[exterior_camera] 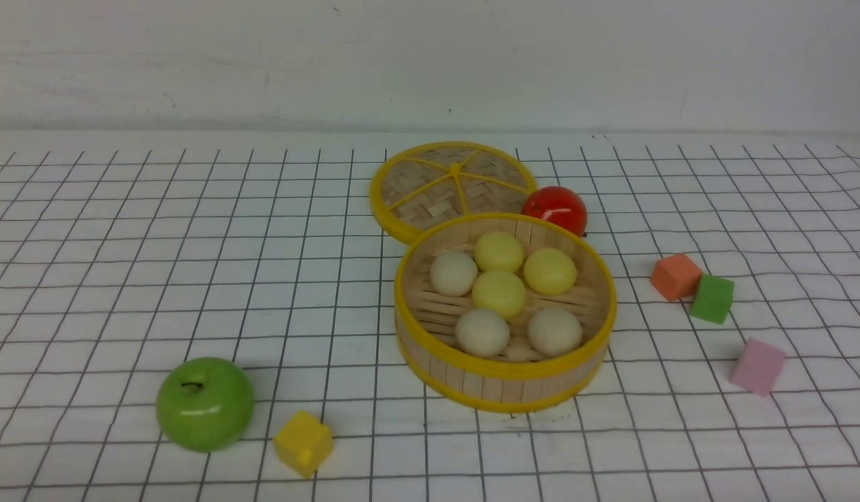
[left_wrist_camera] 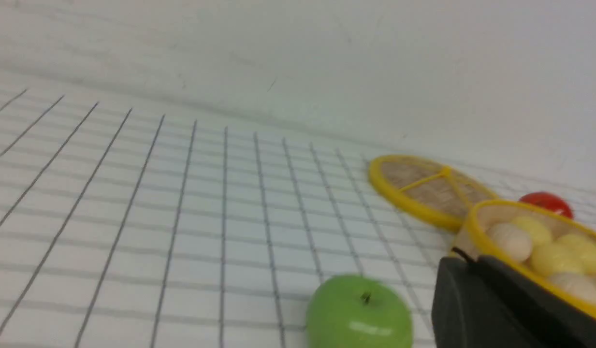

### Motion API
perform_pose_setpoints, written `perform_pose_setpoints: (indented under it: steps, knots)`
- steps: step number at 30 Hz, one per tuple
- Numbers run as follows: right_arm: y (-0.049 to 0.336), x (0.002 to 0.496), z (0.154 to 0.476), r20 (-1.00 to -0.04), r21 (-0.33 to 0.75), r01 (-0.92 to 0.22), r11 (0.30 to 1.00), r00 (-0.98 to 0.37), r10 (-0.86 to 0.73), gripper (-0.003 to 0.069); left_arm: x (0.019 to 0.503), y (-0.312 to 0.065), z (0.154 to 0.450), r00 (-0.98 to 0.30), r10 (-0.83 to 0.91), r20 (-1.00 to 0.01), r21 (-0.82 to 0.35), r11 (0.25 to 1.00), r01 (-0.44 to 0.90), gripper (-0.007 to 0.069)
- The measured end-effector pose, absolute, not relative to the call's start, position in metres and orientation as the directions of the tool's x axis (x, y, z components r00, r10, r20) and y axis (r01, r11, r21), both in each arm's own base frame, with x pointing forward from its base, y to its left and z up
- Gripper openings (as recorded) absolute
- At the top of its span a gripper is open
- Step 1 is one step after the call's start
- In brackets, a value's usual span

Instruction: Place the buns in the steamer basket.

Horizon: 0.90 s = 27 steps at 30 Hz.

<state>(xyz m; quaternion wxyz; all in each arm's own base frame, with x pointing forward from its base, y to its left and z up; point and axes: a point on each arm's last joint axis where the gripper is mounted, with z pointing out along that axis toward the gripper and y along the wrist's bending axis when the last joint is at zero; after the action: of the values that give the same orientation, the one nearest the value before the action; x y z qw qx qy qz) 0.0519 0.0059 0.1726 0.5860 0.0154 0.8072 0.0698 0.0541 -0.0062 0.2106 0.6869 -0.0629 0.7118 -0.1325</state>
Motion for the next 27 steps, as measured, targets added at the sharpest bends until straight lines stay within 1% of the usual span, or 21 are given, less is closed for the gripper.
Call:
perform_pose_setpoints:
  steps: [2, 3, 5, 6, 8, 17, 27]
  knots:
    - [0.006, 0.052, 0.173, -0.944, 0.131, -0.057, 0.990, -0.313, 0.107, 0.0029, 0.055, -0.006, 0.201, -0.077, -0.269, -0.960, -0.275, 0.958, 0.080, -0.0013]
    - [0.006, 0.052, 0.173, -0.944, 0.131, -0.057, 0.990, -0.313, 0.107, 0.0031, 0.055, -0.006, 0.189, -0.141, -0.275, -0.951, -0.286, 0.956, 0.063, -0.0013]
    - [0.006, 0.052, 0.173, -0.944, 0.131, -0.057, 0.990, -0.313, 0.107, 0.0031, 0.054, -0.007, 0.178, -0.251, -0.278, -0.927, -0.296, 0.954, 0.039, -0.0013]
    - [0.006, 0.052, 0.173, -0.944, 0.131, -0.057, 0.990, -0.313, 0.107, 0.0032, 0.053, -0.008, 0.173, -0.290, -0.278, -0.916, -0.298, 0.954, 0.029, -0.0013]
    - [0.006, 0.052, 0.173, -0.944, 0.131, -0.057, 0.990, -0.313, 0.107, 0.0032, 0.052, -0.008, 0.170, -0.321, -0.277, -0.906, -0.299, 0.954, 0.020, -0.0013]
    - [0.006, 0.052, 0.173, -0.944, 0.131, -0.057, 0.990, -0.313, 0.107, 0.0042, 0.052, -0.008, 0.170, -0.322, -0.274, -0.906, -0.296, 0.955, 0.020, -0.0013]
    - [0.006, 0.052, 0.173, -0.944, 0.131, -0.057, 0.990, -0.313, 0.107, 0.0050, 0.052, -0.009, 0.170, -0.330, -0.251, -0.910, -0.284, 0.957, 0.055, -0.0013]
